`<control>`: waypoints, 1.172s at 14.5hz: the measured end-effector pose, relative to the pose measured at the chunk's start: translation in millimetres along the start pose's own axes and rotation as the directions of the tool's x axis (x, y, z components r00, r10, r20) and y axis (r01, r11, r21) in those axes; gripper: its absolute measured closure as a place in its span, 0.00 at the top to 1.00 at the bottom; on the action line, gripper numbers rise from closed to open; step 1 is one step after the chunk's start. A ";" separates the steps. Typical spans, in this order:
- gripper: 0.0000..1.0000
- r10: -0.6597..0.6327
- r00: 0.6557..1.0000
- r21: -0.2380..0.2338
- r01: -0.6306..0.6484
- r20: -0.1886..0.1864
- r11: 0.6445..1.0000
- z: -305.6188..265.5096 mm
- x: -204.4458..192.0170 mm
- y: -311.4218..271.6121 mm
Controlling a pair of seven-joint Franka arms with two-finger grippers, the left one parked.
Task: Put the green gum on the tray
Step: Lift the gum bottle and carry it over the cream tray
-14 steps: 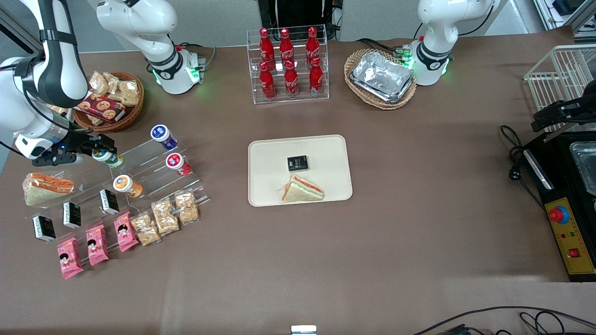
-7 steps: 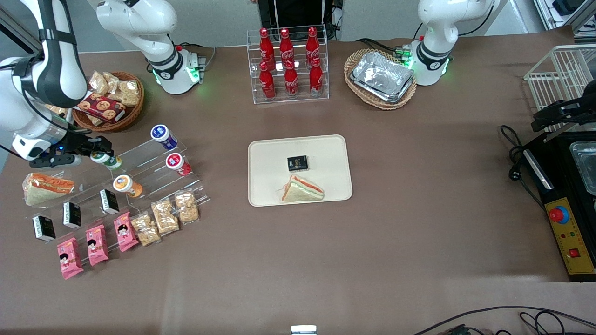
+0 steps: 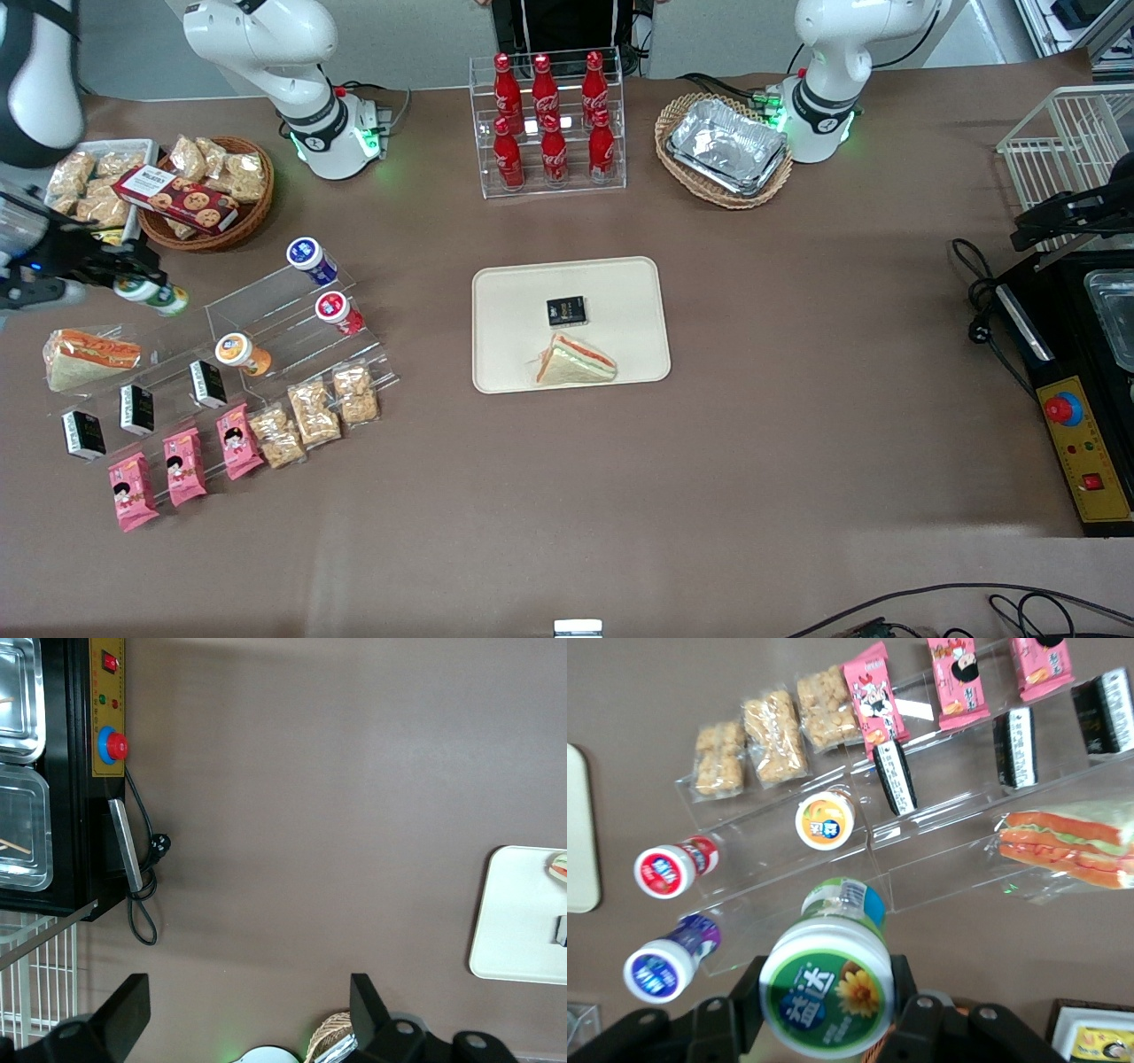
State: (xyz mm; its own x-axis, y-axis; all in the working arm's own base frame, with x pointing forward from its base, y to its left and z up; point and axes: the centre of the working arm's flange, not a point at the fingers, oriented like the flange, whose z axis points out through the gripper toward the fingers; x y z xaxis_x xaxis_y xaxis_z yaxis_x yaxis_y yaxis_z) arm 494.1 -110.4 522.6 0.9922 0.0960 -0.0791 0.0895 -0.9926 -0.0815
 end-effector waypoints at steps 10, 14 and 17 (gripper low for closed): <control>0.59 0.195 0.973 0.022 -0.199 0.121 0.980 -67.7 37.9 -178.3; 0.59 0.224 0.964 0.060 -0.235 0.146 0.970 -30.1 42.7 -272.8; 0.59 0.252 0.958 0.055 -0.261 0.133 0.964 28.6 45.0 -318.3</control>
State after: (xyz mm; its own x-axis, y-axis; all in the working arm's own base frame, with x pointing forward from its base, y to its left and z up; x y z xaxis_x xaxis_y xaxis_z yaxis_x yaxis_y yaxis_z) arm 507.7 212.0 516.6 0.9622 -0.1487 -0.2283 -0.1777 -0.9777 -0.1121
